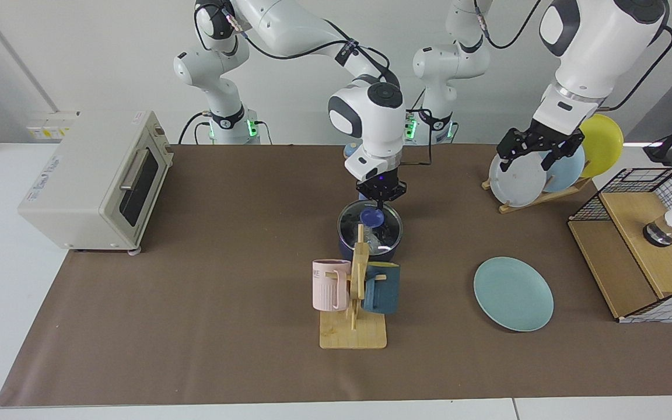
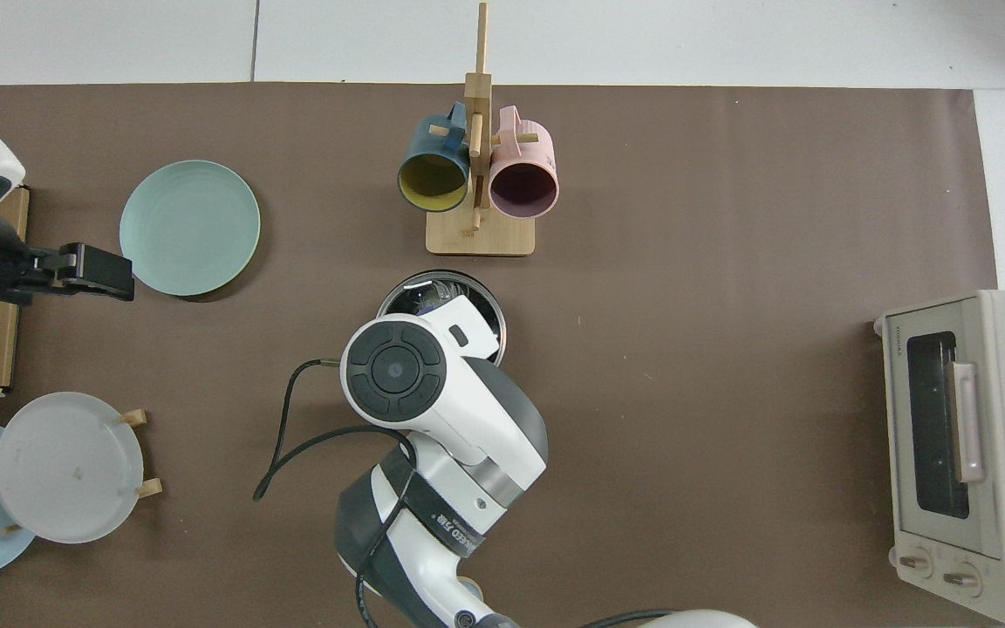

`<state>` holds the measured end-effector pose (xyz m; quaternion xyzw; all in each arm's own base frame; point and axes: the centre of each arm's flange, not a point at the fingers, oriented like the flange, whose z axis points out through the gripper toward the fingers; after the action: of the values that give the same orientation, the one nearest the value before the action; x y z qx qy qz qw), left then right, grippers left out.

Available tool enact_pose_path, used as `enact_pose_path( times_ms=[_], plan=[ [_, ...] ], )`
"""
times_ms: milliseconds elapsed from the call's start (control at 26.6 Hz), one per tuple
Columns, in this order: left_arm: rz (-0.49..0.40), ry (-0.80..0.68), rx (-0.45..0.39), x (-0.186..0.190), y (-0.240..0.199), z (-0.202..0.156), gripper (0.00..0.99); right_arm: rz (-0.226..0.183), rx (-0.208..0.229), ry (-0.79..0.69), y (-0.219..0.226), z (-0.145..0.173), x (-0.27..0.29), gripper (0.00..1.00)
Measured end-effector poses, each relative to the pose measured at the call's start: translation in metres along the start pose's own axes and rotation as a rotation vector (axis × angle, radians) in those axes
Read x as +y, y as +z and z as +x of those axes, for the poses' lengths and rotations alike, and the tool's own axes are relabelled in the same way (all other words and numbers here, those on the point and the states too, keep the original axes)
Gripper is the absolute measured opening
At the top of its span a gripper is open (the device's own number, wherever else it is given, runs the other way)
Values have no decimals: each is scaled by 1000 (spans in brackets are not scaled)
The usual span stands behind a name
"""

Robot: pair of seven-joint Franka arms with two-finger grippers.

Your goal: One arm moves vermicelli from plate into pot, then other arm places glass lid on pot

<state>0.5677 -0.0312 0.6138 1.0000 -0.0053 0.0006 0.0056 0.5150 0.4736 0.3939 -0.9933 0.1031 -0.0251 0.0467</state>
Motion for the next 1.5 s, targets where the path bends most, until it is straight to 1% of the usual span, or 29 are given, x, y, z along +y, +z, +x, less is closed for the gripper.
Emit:
enact_pose_path(
  times_ms=[338, 526, 677, 752, 789, 864, 1052, 1278, 1353, 1391, 1503],
  plan=[
    [0, 0, 0, 0, 0, 0, 991, 8, 5, 0, -11, 2, -3, 35],
    [0, 0, 0, 0, 0, 0, 991, -22, -15, 8, -28, 4, -3, 62],
    [0, 0, 0, 0, 0, 0, 991, -61, -38, 16, -44, 6, 2, 97],
    [0, 0, 0, 0, 0, 0, 991, -83, -49, 22, -50, 8, 7, 97],
    [0, 0, 0, 0, 0, 0, 991, -90, -52, 26, -54, 9, 9, 48],
    [0, 0, 0, 0, 0, 0, 991, -90, -46, 34, -63, 13, 13, 35],
    [0, 0, 0, 0, 0, 0, 991, -54, -7, 65, -107, 36, 35, 13],
    [0, 0, 0, 0, 0, 0, 991, -49, 7, 39, -170, 74, 100, 22],
    [0, 0, 0, 0, 0, 0, 991, -52, 7, 30, -182, 85, 121, 132],
    [0, 0, 0, 0, 0, 0, 991, -56, 5, 30, -187, 90, 131, 159],
    [0, 0, 0, 0, 0, 0, 991, -77, 9, 39, -189, 104, 151, 167]
  ],
)
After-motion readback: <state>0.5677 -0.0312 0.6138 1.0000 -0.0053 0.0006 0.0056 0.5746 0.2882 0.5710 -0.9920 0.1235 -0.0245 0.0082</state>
